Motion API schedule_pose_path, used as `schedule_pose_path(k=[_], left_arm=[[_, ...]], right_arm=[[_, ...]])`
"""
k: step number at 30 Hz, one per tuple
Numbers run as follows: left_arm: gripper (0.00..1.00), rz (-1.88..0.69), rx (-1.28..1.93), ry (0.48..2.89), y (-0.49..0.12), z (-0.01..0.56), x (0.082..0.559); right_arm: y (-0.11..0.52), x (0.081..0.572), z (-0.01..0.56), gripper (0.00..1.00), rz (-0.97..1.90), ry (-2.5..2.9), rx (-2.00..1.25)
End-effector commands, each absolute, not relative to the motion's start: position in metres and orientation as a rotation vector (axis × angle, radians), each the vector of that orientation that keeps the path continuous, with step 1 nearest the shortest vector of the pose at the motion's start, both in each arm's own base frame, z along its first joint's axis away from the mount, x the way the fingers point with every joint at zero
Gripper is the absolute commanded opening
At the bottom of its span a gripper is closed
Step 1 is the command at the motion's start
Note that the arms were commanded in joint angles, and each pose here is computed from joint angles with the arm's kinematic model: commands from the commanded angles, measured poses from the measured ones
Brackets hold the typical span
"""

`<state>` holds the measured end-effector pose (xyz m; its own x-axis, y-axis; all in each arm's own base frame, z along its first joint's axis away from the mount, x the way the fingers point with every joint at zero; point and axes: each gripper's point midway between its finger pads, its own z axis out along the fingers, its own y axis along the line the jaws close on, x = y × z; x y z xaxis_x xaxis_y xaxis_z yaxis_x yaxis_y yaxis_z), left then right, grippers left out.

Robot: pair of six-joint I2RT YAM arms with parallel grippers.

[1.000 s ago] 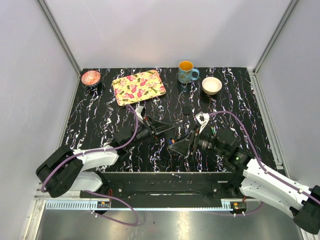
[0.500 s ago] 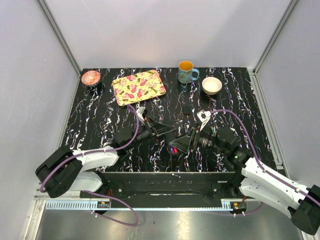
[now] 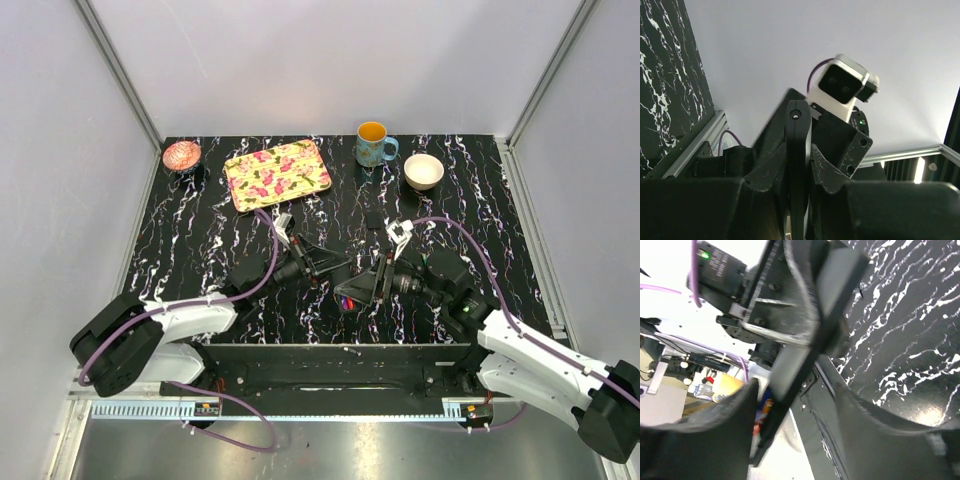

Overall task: Load the batteries into the remote control
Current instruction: Load the battery into the remote control.

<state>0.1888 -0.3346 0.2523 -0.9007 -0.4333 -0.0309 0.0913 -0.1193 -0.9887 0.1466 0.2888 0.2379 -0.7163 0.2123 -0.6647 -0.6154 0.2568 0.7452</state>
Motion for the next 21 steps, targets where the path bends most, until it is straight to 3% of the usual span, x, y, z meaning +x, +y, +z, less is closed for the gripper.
schedule_pose_path(k=[1, 4, 12, 21], left_arm=[[0.0, -2.171, -0.253, 1.621, -0.329, 0.305, 0.178], [0.0, -2.147, -0.255, 1.628, -0.329, 0.302, 0.18], [0.0, -2.076, -0.243, 1.694, -0.335, 0.288, 0.185], [0.0, -2.074, -0.235, 1.692, -0.335, 0.289, 0.184]], right_arm=[[0.29, 0.145, 0.238, 0.72, 1.561, 1.92, -0.334], [0.288, 0.147, 0.248, 0.79, 1.575, 1.925, -0.279], [0.279, 0.141, 0.268, 0.78, 1.585, 1.903, -0.244], [0.283, 0.142, 0.252, 0.58, 1.577, 1.967, -0.242]])
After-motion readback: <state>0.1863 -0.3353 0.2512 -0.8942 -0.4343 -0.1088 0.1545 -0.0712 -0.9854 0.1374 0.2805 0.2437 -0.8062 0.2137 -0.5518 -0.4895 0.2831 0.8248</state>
